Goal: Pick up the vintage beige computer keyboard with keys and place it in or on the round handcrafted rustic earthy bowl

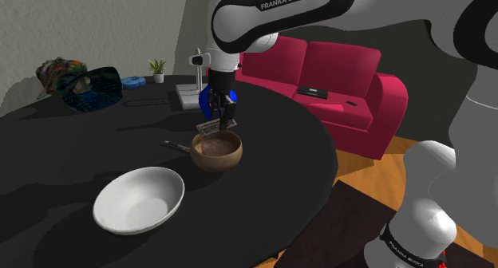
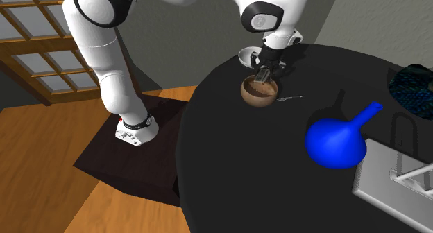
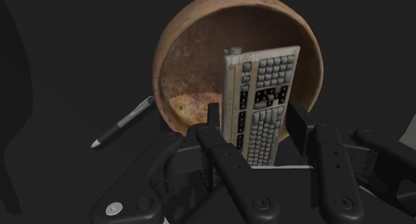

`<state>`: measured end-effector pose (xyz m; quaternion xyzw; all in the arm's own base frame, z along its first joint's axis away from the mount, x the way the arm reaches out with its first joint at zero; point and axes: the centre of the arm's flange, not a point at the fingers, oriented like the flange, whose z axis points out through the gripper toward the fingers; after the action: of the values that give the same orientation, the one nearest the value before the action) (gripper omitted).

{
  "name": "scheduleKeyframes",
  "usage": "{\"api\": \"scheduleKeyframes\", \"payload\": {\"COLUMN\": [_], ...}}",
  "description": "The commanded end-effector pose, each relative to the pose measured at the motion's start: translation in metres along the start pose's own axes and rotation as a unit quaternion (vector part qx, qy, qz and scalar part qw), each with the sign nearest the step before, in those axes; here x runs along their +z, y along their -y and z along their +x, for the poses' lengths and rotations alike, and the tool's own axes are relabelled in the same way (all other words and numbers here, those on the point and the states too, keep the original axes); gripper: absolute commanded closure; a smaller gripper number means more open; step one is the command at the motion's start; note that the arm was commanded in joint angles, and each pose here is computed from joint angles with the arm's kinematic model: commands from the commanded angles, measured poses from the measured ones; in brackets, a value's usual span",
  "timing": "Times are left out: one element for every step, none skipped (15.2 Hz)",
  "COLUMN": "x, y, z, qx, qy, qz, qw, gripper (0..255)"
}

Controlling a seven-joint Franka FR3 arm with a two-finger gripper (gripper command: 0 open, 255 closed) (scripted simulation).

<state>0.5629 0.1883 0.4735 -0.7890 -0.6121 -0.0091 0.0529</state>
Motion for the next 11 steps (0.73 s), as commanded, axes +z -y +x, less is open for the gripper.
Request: {"api": "scheduleKeyframes", "payload": {"x": [0.010,0.015,0.020,0.025,0.031,0.036,0.041,0.049,0.049,0.049,0.049], "y": [-0.001,-0.002,-0.002,-0.003,-0.003,-0.003,-0.004,-0.004,-0.004,-0.004,-0.004], "z": [0.000,-0.001,-0.001,-0.002,-0.002,-0.003,-0.003,-0.004,-0.004,-0.004,-0.004], "qx": [0.000,0.000,0.000,0.000,0.000,0.000,0.000,0.000,0.000,0.000,0.000], "qy": [0.000,0.000,0.000,0.000,0.000,0.000,0.000,0.000,0.000,0.000,0.000], "qz": [0.000,0.000,0.000,0.000,0.000,0.000,0.000,0.000,0.000,0.000,0.000], "qw": [1.0000,1.0000,1.0000,1.0000,1.0000,1.0000,1.0000,1.0000,1.0000,1.0000,1.0000], "gripper": [255,255,255,255,255,255,255,255,255,255,255]}}
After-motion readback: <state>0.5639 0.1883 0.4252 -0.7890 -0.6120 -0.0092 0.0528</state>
